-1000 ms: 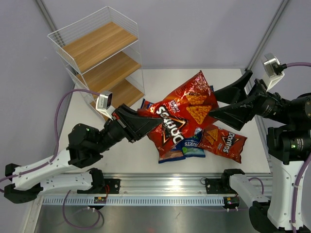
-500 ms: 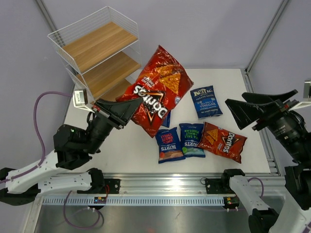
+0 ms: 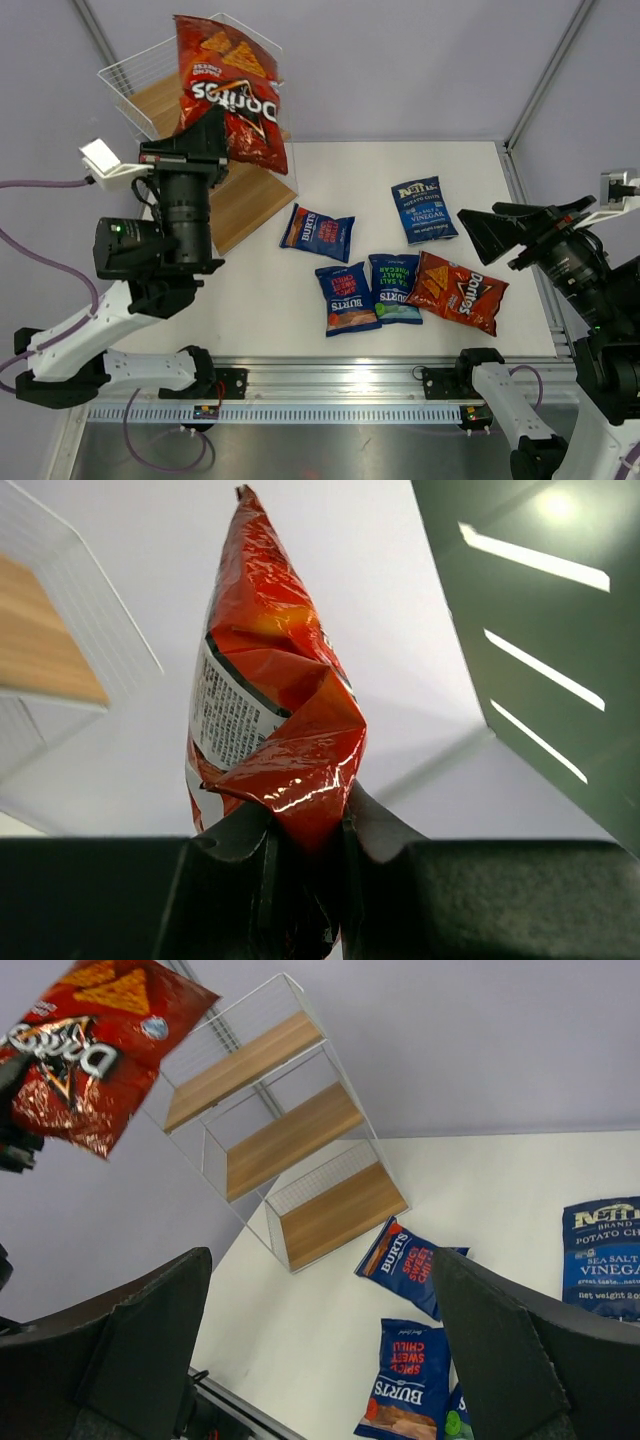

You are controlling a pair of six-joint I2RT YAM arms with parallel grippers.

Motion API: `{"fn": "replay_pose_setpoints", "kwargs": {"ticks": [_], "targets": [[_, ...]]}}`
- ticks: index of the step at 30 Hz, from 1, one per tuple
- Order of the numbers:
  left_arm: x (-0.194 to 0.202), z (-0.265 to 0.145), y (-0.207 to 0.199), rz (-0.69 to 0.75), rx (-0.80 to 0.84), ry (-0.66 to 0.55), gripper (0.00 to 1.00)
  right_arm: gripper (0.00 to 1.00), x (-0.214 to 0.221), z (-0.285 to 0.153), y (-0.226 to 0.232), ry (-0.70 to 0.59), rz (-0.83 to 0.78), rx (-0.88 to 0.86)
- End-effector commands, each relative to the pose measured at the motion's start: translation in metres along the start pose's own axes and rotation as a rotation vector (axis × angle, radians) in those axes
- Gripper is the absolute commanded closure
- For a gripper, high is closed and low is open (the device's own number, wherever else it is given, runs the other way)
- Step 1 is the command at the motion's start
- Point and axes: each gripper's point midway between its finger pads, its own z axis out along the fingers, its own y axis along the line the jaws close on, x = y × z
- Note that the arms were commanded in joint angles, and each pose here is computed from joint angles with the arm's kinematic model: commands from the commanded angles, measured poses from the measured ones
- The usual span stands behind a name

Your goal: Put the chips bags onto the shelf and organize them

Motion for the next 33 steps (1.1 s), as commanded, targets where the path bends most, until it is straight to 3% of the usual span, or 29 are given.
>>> {"fn": "replay_pose_setpoints", "kwargs": {"ticks": [1,2,8,16,23,33], "targets": [[-0.041,0.024,0.015,0.014,-0.202,-0.195,1.0,0.0,-0.005,-0.006,0.003,-0.043,-0.023,-0.009],[-0.055,0.034,0.015,0.01,-0.216,-0.246,1.0,0.01,-0.005,-0.007,0.004,-0.046,-0.023,-0.012],[-0.056,0.084,0.02,0.06,-0.272,-0.328,1.0,0.0,0.006,-0.017,0.007,-0.041,-0.023,-0.029],[-0.013,0.136,0.061,0.12,-0.339,-0.374,1.0,0.01,0.028,-0.028,0.011,-0.01,0.057,-0.055],[0.012,0.173,0.096,0.135,-0.376,-0.436,1.0,0.01,0.038,-0.028,0.036,0.055,0.155,-0.217],[0.021,0.18,0.138,0.135,-0.463,-0.522,1.0,0.01,0.035,-0.031,0.046,0.095,0.133,-0.272]]}}
